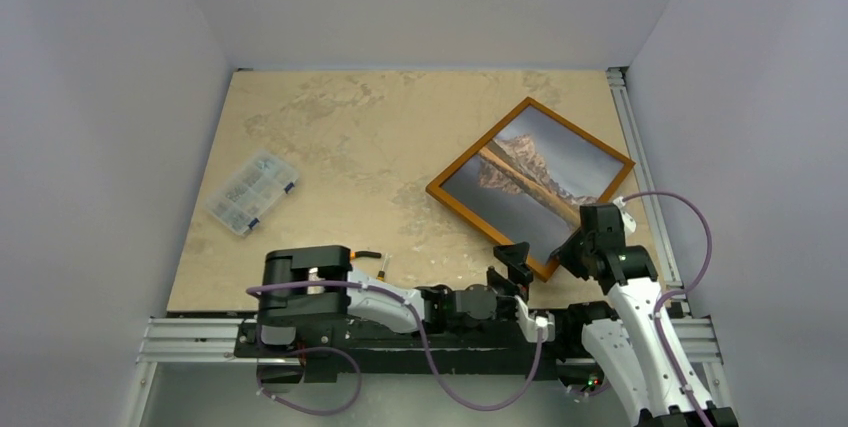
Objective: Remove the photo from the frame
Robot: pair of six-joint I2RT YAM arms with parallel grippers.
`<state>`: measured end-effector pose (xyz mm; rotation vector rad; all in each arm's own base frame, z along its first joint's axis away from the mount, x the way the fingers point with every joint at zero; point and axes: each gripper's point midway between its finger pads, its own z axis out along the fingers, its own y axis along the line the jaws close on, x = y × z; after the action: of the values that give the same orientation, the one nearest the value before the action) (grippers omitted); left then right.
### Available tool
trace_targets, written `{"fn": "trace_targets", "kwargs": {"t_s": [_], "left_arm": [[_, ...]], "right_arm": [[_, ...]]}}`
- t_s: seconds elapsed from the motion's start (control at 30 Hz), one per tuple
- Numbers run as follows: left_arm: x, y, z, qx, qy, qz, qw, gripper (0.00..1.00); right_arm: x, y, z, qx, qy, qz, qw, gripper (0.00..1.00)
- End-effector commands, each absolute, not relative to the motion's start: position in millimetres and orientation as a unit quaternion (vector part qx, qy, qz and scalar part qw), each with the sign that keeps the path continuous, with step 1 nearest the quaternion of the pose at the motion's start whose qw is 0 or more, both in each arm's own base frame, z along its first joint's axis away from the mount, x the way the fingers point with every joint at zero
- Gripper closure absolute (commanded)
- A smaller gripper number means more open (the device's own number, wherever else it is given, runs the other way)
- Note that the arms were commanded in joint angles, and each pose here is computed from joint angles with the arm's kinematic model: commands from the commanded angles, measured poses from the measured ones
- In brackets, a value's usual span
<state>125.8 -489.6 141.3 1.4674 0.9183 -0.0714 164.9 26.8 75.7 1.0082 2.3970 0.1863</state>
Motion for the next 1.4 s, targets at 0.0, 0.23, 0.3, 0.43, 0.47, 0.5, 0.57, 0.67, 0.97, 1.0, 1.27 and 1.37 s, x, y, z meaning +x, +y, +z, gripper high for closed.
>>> {"fn": "trace_targets", "kwargs": {"t_s": [0.0, 0.23, 0.3, 0.43, 0.47, 0.5, 0.57, 0.67, 0.97, 1.0, 1.27, 1.37], "left_arm": [[130.8, -509.9, 156.0, 0.628, 0.357, 0.009, 0.692, 0.08], [126.8, -514.2, 132.0, 0.664, 0.361, -0.030, 0.654, 0.09], [132.8, -515.4, 126.3, 0.667, 0.364, -0.022, 0.650, 0.08], [147.4, -521.4, 117.9, 0.664, 0.366, 0.001, 0.652, 0.15], [150.3, -522.8, 113.2, 0.664, 0.368, 0.004, 0.650, 0.16], [154.3, -523.4, 108.6, 0.664, 0.368, 0.016, 0.651, 0.16], [162.7, -525.6, 108.9, 0.646, 0.363, 0.038, 0.670, 0.18], [169.3, -529.5, 106.9, 0.643, 0.356, 0.051, 0.676, 0.24], [184.8, -533.8, 106.1, 0.636, 0.346, 0.069, 0.686, 0.52], [185.1, -533.2, 106.7, 0.636, 0.350, 0.066, 0.685, 0.56], [184.1, -529.2, 109.3, 0.633, 0.358, 0.062, 0.684, 1.00], [183.2, -525.2, 115.7, 0.621, 0.358, 0.067, 0.694, 1.00]], "right_arm": [[187.1, 41.7, 113.3, 0.358, 0.870, 0.132, 0.311, 1.00], [183.8, 40.3, 113.5, 0.363, 0.870, 0.129, 0.310, 1.00], [183.7, 41.3, 113.6, 0.364, 0.868, 0.132, 0.310, 1.00], [183.9, 44.7, 111.9, 0.366, 0.868, 0.141, 0.305, 1.00], [184.1, 45.2, 112.0, 0.367, 0.868, 0.142, 0.303, 1.00], [184.3, 45.7, 112.4, 0.367, 0.868, 0.143, 0.303, 1.00], [184.9, 46.4, 113.5, 0.366, 0.868, 0.144, 0.302, 1.00], [184.4, 46.6, 114.5, 0.365, 0.869, 0.145, 0.301, 1.00], [185.1, 46.3, 116.0, 0.363, 0.868, 0.146, 0.306, 1.00], [185.1, 46.5, 116.3, 0.362, 0.868, 0.146, 0.307, 1.00], [187.2, 48.1, 131.6, 0.339, 0.866, 0.159, 0.330, 0.88], [186.1, 43.3, 144.3, 0.328, 0.864, 0.152, 0.351, 0.40]]}}
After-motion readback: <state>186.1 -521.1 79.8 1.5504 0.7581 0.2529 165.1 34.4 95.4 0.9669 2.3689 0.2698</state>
